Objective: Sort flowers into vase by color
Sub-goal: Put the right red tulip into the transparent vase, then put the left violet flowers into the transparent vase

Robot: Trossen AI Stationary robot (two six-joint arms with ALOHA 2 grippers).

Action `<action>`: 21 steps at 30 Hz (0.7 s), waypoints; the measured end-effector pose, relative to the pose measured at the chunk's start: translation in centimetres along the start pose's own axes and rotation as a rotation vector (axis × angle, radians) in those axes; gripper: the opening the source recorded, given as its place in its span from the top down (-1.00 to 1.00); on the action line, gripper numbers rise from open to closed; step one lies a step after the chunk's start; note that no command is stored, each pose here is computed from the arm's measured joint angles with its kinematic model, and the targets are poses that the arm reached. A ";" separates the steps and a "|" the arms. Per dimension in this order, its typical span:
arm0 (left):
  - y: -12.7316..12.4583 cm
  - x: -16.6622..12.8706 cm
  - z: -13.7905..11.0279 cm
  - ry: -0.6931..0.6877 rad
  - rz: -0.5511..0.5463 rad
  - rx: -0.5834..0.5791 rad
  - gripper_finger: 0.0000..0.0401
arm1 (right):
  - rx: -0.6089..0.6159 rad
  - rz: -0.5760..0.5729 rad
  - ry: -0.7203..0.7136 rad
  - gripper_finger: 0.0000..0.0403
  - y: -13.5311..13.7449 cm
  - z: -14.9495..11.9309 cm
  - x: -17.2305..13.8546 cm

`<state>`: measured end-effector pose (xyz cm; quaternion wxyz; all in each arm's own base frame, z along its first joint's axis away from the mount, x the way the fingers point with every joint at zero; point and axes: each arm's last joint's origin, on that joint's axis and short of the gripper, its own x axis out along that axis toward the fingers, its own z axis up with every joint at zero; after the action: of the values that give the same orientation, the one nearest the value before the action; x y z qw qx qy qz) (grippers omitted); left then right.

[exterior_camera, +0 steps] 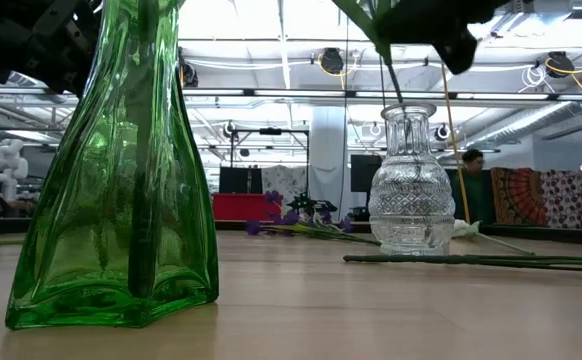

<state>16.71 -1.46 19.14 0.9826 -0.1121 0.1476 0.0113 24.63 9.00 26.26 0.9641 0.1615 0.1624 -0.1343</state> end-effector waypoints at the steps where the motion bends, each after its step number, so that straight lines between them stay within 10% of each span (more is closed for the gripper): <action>1: 0.0 0.0 0.0 0.001 0.000 0.000 0.99 | 0.006 0.003 0.028 0.63 -0.1 -0.2 -0.2; 14: 0.0 0.0 0.0 -0.002 -0.001 -0.010 0.99 | 0.261 -0.059 0.222 0.52 -3.1 0.1 -5.3; 21: 0.2 0.0 0.1 -0.037 0.066 -0.391 0.99 | 0.406 -0.266 0.289 0.69 -5.4 -0.8 -7.1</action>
<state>16.73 -1.24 19.22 0.9437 -0.2957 0.1283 0.0741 16.27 5.86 26.59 0.8527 0.3462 0.2878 -0.2651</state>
